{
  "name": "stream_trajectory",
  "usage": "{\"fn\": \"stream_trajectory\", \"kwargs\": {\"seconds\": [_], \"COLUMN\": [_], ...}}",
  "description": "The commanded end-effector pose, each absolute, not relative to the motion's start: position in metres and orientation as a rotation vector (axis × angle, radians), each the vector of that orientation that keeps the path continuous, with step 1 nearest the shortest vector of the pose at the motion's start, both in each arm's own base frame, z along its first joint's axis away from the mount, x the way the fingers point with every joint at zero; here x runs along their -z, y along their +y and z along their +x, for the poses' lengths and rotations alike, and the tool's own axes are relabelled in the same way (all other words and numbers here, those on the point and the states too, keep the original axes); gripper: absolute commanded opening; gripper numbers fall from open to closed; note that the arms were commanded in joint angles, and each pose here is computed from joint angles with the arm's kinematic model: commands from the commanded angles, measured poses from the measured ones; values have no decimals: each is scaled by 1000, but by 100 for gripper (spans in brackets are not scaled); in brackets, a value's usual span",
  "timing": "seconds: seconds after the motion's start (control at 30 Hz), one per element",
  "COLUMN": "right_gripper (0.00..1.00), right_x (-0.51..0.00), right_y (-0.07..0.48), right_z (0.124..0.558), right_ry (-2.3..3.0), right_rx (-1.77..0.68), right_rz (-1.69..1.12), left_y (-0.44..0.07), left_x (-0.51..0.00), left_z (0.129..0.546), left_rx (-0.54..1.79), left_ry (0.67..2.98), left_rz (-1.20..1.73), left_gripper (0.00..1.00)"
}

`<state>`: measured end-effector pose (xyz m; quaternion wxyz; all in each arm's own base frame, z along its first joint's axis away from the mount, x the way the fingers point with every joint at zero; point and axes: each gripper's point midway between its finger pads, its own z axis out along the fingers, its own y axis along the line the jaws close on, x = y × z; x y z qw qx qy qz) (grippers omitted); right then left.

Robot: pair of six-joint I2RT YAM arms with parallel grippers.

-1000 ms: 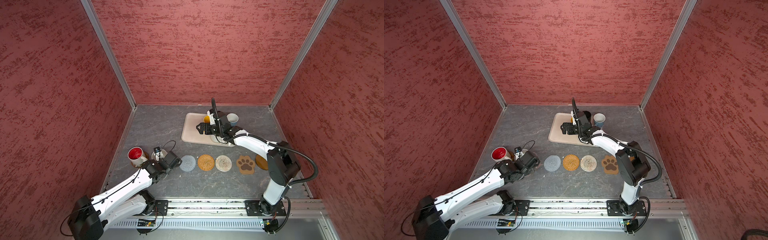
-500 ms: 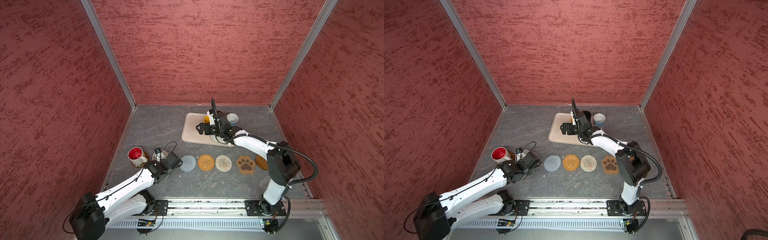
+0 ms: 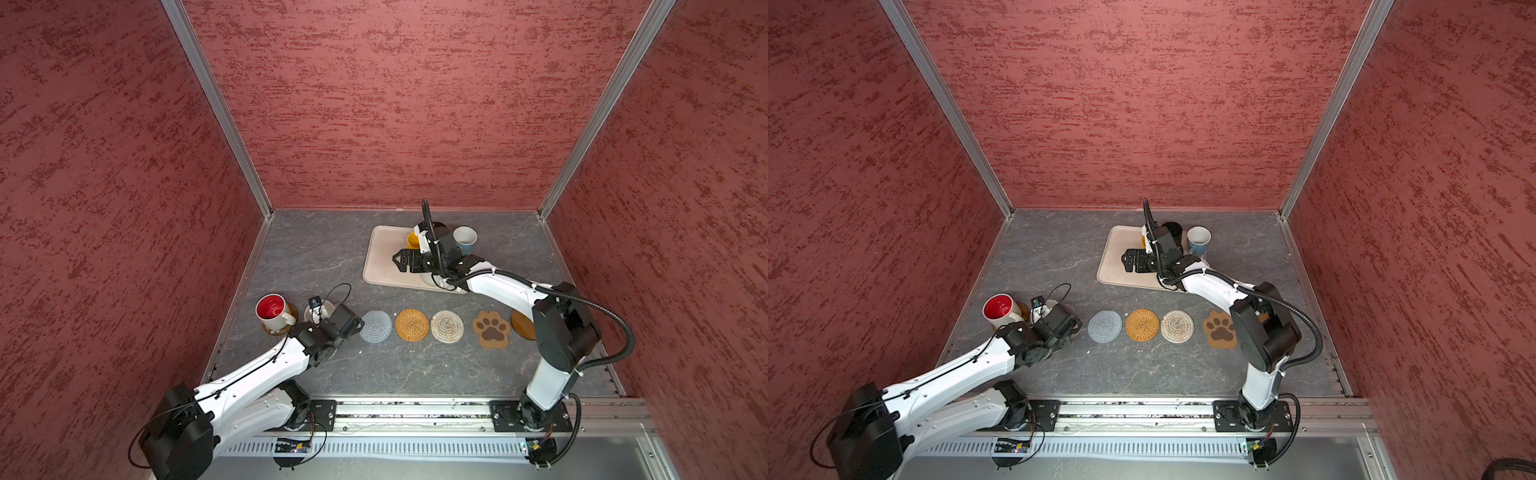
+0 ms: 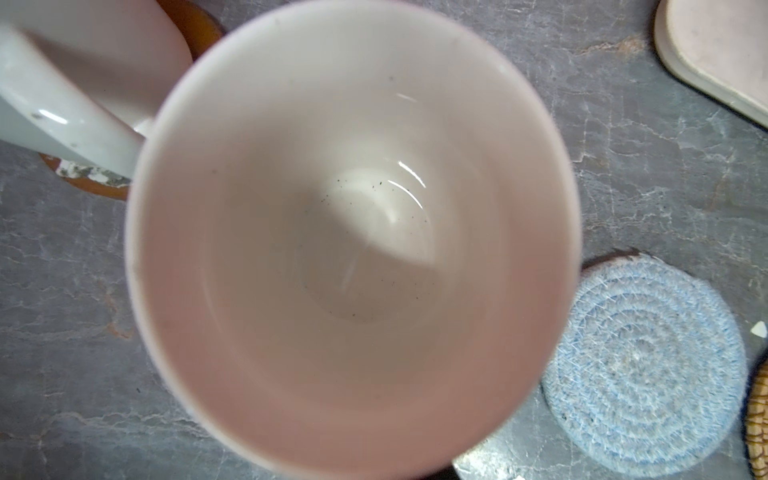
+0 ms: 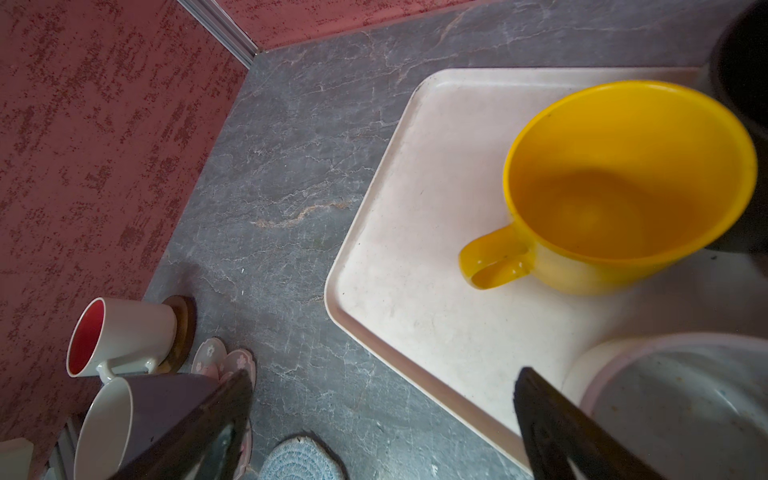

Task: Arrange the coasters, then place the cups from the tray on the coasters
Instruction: 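Lower the lavender mug onto the pink flower coaster and open the left gripper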

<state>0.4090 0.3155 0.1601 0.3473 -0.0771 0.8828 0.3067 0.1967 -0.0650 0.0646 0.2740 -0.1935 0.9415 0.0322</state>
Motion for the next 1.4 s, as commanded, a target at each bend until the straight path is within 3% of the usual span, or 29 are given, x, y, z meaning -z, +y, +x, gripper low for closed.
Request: {"fn": "stream_trajectory", "kwargs": {"seconds": [0.0, 0.57, 0.7, 0.8, 0.9, 1.17, 1.37], "right_gripper": [99, 99, 99, 99, 99, 99, 99], "right_x": [-172, -171, -171, -172, -171, -171, -177], "right_y": [320, 319, 317, 317, 317, 315, 310], "right_z": [406, 405, 404, 404, 404, 402, 399], "right_ry": [2256, 2261, 2261, 2260, 2261, 2263, 2270], "right_rx": [-826, -819, -815, -812, -811, -810, -789], "right_rz": [-208, -213, -213, -214, -213, -214, -201], "left_y": [-66, -67, -69, -69, -68, -67, -68], "left_x": [-71, -64, -64, -63, -63, -66, -88], "left_z": [208, 211, 211, 210, 210, 207, 208], "left_rx": [-68, -37, -23, -27, -27, 10, 64], "left_ry": [2475, 2479, 2484, 2487, 2492, 2500, 2474], "left_rz": [-524, -539, -538, -534, -533, -551, -508], "left_gripper": [0, 1, 15, 32, 44, 60, 81]}}
